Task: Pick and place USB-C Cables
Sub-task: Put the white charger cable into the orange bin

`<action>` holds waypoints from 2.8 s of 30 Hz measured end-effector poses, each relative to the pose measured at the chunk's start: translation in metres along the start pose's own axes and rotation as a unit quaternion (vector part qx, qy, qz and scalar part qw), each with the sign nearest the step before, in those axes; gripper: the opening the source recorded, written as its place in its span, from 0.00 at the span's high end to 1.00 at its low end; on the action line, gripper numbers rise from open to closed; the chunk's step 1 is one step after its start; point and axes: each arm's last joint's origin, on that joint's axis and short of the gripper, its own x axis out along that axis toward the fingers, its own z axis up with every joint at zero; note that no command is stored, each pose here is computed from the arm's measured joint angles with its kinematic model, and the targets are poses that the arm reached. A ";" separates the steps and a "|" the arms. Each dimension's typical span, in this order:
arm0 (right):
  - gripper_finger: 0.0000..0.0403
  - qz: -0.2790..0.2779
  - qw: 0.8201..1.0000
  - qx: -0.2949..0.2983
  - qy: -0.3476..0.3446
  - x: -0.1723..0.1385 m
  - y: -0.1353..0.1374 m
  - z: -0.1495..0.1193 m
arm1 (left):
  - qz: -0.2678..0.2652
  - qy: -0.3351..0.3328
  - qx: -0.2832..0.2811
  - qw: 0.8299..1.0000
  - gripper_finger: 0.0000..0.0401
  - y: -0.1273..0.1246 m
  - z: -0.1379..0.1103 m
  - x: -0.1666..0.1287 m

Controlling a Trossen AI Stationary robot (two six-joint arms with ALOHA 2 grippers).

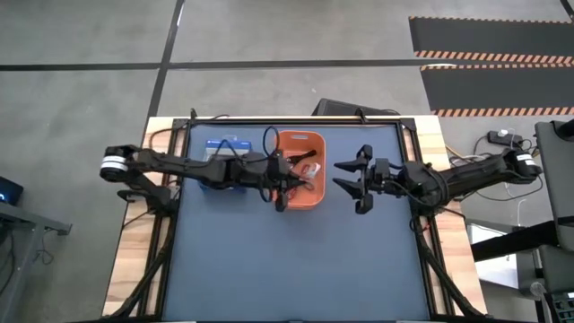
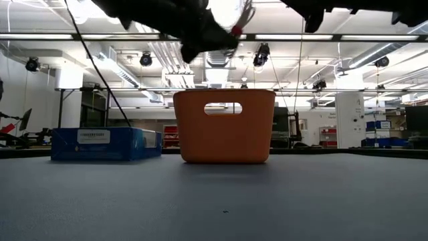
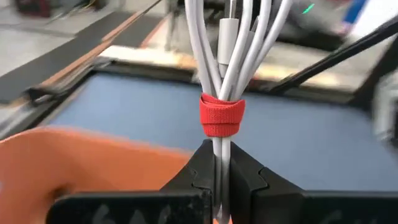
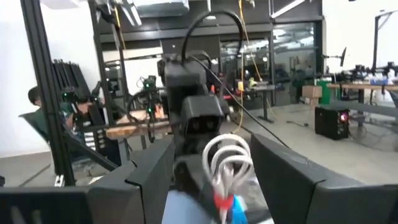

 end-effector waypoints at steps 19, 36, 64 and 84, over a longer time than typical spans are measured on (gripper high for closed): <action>0.50 -0.001 1.000 0.002 0.026 -0.019 -0.003 0.012 | 0.087 0.280 0.182 0.939 1.00 0.013 0.054 -0.017; 0.50 -0.001 1.000 0.006 0.021 -0.024 -0.004 0.017 | 0.116 0.353 0.220 0.902 1.00 0.076 0.035 0.015; 0.50 -0.021 0.999 0.000 0.044 -0.023 -0.006 0.012 | 0.107 0.363 0.215 0.900 0.98 0.135 -0.010 0.067; 0.50 -0.030 0.998 0.001 0.056 -0.024 -0.006 0.009 | 0.118 0.348 0.169 0.915 0.98 0.136 -0.025 0.069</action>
